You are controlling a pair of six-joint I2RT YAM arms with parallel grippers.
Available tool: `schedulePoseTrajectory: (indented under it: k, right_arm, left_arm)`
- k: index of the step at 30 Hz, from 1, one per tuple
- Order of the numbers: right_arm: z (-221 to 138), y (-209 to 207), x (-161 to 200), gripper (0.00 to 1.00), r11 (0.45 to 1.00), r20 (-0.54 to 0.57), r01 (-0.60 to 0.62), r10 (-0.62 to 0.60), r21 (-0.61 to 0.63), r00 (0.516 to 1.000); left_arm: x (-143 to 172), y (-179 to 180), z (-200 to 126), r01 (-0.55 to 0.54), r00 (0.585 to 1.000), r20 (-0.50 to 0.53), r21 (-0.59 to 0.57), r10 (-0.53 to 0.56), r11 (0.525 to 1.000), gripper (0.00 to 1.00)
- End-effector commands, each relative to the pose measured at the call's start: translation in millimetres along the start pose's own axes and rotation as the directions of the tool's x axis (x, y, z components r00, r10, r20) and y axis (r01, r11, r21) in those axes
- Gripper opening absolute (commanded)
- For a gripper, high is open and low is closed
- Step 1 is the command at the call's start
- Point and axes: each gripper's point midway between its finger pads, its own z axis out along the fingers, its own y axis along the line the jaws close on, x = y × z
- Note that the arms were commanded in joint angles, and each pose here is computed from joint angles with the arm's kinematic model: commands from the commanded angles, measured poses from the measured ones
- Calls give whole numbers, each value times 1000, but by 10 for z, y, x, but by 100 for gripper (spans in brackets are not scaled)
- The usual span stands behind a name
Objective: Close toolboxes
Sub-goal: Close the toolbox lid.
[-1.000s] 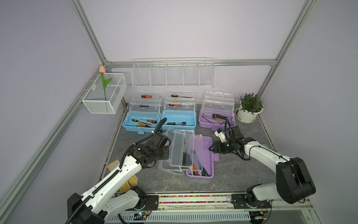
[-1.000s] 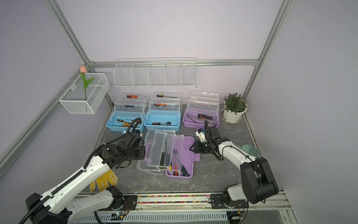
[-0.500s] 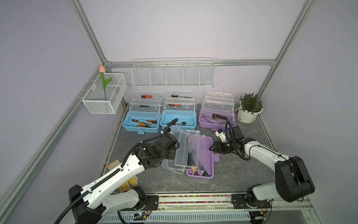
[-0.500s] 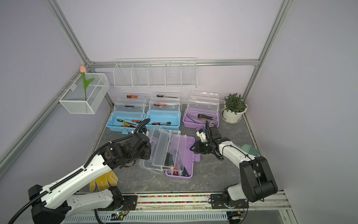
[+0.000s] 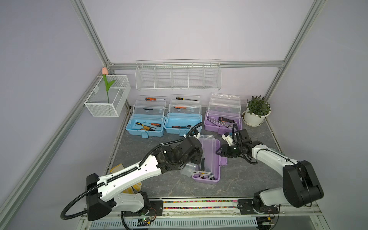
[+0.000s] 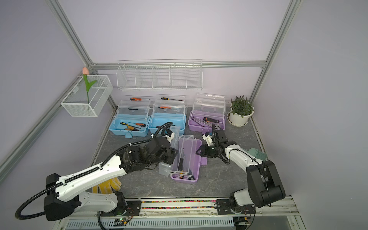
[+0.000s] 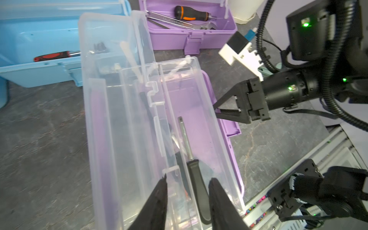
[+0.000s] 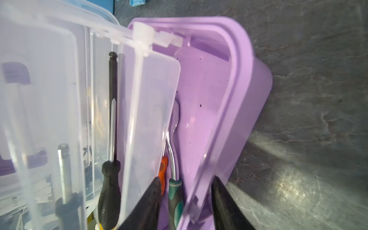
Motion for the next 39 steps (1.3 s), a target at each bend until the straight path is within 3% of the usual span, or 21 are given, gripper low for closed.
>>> schedulePoseTrajectory:
  k: [1,11,16,27,30,34,37,39]
  right_arm:
    - [3,37,19,44,1000,-27,3,-4,-21,1000]
    - [-121,-169,-2,46,994,5,-16,15,107,1000]
    - [-393,-276,-155,46,986,145,-53,30,159,989]
    - [-667,-423,-163,48,968,217,-112,62,225,974]
    - [-710,-411,-131,49,966,220,-105,52,237,974]
    - [-684,-314,-106,54,980,204,-73,34,187,978]
    - [-647,25,-103,67,1000,202,-10,12,-10,979]
    - [-679,72,-78,70,999,220,-7,14,-32,975]
  left_arm:
    - [207,-78,121,0,995,-95,21,2,1000,40]
    - [228,-470,333,-45,991,-124,106,58,993,44]
    - [290,-602,460,-66,981,-176,117,86,991,44]
    - [319,-622,581,-77,979,-183,107,96,991,43]
    - [288,-488,552,-70,982,-176,33,75,997,43]
    - [242,-268,552,-88,984,-160,-62,77,994,46]
    - [200,-50,568,-72,985,-161,-107,54,992,57]
    - [162,94,568,-52,988,-150,-127,32,991,67]
